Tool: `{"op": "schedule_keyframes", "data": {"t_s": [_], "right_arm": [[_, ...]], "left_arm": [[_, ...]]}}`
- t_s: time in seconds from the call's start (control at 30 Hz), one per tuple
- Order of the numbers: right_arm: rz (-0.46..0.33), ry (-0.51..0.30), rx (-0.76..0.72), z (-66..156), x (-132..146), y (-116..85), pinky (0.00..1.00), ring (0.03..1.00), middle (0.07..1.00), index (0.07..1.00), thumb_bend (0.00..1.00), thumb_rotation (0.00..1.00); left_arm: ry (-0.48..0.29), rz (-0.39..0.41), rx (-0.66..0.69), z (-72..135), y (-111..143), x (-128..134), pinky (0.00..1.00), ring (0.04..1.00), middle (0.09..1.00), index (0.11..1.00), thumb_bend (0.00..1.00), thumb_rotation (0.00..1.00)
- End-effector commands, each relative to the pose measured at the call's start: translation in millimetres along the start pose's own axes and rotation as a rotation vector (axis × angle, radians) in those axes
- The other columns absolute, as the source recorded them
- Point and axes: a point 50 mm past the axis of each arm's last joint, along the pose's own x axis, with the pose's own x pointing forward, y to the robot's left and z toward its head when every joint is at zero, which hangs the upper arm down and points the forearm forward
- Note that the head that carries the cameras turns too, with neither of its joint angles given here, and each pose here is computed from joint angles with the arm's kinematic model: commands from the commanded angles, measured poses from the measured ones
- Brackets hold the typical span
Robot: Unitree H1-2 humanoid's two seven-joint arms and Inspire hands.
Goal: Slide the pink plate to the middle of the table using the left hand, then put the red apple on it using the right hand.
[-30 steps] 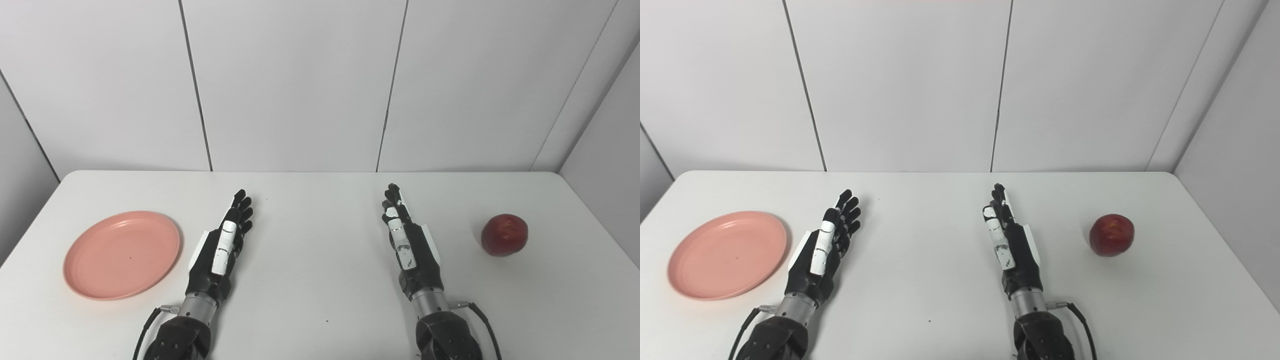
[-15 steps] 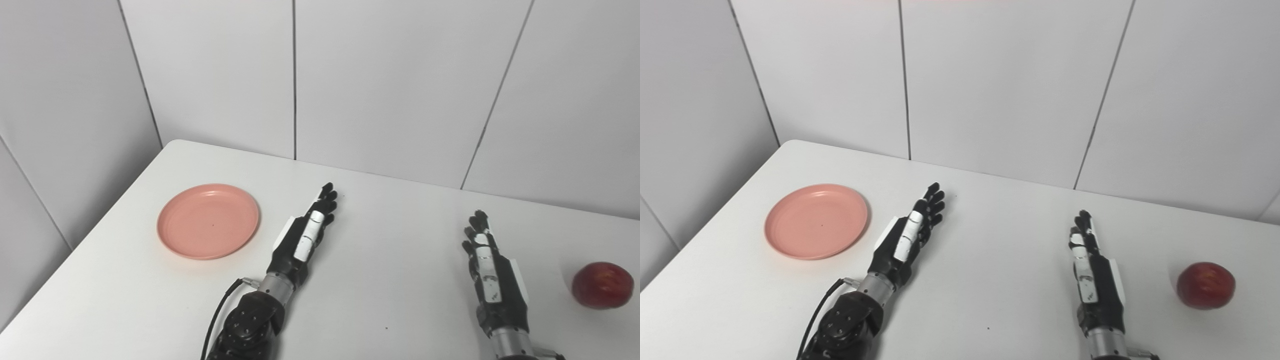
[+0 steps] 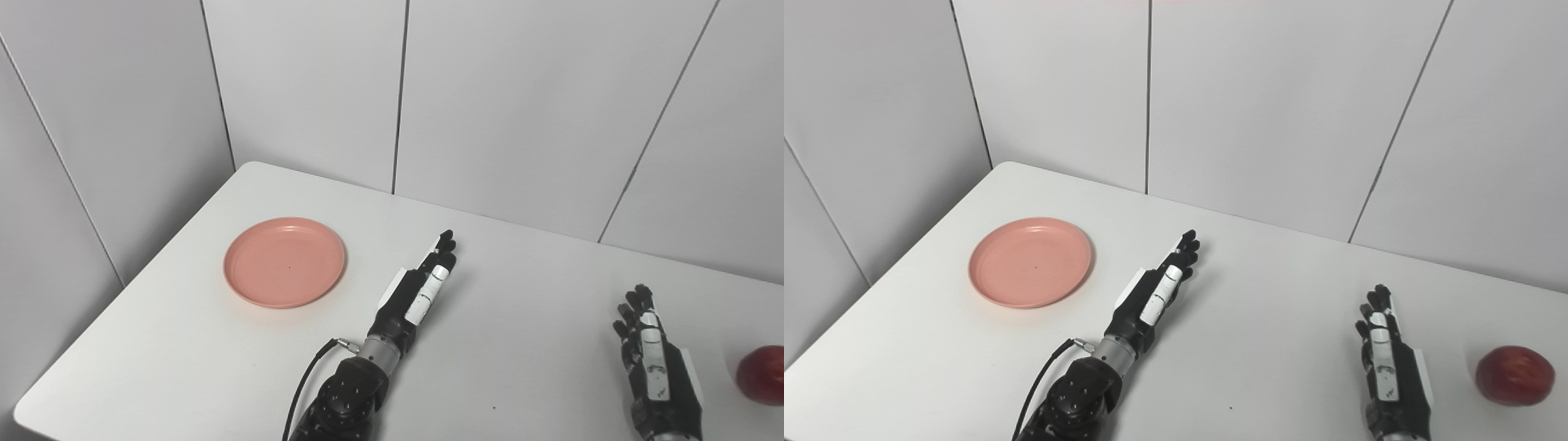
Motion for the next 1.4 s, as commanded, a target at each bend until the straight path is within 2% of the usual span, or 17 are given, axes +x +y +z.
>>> {"op": "schedule_keyframes", "data": {"t_s": [0.0,0.17,0.37,0.53,0.77,0.9,1.1,1.23,1.37], "right_arm": [[0.013,-0.106,-0.007,19.1,8.7,-1.2,1.00,1.000,1.000,1.000,0.60,0.93],[0.008,-0.096,-0.007,19.4,8.7,-1.6,1.00,1.000,1.000,1.000,0.62,0.92],[0.018,-0.108,-0.002,20.9,9.4,-0.2,1.00,1.000,1.000,1.000,0.62,0.92],[0.022,-0.111,-0.010,21.6,9.0,0.6,1.00,1.000,1.000,1.000,0.61,0.93],[0.022,-0.112,-0.002,22.2,8.2,1.4,1.00,1.000,1.000,1.000,0.61,0.92],[0.022,-0.116,-0.001,22.6,7.8,2.1,1.00,1.000,1.000,1.000,0.61,0.91],[0.026,-0.117,0.000,22.9,8.0,2.4,1.00,1.000,1.000,1.000,0.61,0.91],[0.024,-0.115,0.004,22.4,8.6,2.8,1.00,1.000,1.000,1.000,0.62,0.91],[0.020,-0.113,-0.006,22.0,8.8,2.7,1.00,1.000,1.000,1.000,0.63,0.92]], "left_arm": [[-0.080,-0.008,0.035,18.9,-1.3,9.2,1.00,1.000,1.000,1.000,0.69,1.00],[-0.115,-0.049,0.038,34.3,7.6,7.3,1.00,1.000,1.000,1.000,0.70,1.00],[-0.179,-0.050,0.050,62.6,26.7,5.9,1.00,1.000,1.000,1.000,0.67,1.00],[-0.203,-0.014,0.075,82.2,42.7,4.4,1.00,1.000,1.000,1.000,0.67,1.00],[-0.222,0.046,0.101,102.6,78.1,-4.9,1.00,1.000,1.000,1.000,0.68,1.00],[-0.219,0.072,0.123,106.0,94.9,-7.8,1.00,1.000,1.000,1.000,0.71,1.00],[-0.230,0.130,0.136,101.6,126.3,-11.7,1.00,1.000,1.000,1.000,0.69,1.00],[-0.244,0.194,0.143,97.9,144.4,-13.6,1.00,1.000,1.000,1.000,0.72,1.00],[-0.248,0.257,0.146,93.8,160.9,-16.5,1.00,1.000,1.000,1.000,0.68,1.00]]}}
